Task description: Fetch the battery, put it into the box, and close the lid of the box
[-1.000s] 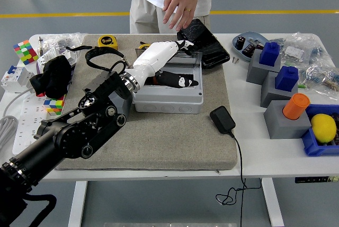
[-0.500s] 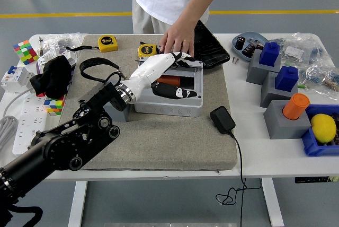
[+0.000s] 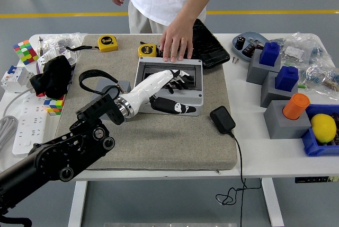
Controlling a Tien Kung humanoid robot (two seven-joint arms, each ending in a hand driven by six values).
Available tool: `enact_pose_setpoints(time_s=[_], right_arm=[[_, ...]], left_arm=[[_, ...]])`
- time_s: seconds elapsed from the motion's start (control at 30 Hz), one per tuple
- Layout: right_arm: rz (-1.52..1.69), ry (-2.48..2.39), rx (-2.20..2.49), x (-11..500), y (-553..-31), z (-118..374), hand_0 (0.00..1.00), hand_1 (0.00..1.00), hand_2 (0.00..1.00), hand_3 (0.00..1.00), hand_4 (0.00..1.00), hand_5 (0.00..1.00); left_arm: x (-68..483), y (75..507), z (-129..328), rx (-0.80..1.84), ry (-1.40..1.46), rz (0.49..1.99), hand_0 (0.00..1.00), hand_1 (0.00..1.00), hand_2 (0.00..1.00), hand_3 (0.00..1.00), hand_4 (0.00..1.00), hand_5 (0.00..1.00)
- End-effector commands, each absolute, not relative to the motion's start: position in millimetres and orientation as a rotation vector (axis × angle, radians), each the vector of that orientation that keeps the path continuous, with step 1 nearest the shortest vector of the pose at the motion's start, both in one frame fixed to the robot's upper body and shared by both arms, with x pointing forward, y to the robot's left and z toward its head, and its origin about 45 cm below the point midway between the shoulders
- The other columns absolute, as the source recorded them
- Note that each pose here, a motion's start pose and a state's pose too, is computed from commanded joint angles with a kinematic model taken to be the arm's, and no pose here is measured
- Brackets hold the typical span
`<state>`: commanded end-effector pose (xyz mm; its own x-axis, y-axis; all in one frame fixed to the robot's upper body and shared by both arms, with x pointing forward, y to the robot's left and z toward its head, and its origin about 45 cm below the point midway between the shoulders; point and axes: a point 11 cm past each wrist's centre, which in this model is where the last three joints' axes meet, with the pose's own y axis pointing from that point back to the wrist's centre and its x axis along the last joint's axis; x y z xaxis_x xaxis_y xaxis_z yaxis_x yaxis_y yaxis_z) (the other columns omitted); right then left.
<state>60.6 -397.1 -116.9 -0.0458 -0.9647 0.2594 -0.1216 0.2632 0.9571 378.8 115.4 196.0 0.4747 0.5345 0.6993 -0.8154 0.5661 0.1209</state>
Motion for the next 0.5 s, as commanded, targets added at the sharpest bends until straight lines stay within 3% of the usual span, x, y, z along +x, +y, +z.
enact_pose_setpoints(time_s=[0.27,0.5], right_arm=[[-0.968,-1.435,1.083,60.1,-397.5,-116.9,0.651,0.643,0.675,0.594,0.998,0.581],[-0.968,-1.438,1.079,61.8,-398.5,-116.3,0.651,0.643,0.674,0.594,0.998,0.579]], left_arm=[[369.3,123.3,234.4,0.278,-0.66,0.964,0.423,0.616,0.622,0.744,0.998,0.429],[367.4,161.3,250.9,0.087,-0.544,1.14,0.433,0.619,0.619,0.723,0.998,0.412]])
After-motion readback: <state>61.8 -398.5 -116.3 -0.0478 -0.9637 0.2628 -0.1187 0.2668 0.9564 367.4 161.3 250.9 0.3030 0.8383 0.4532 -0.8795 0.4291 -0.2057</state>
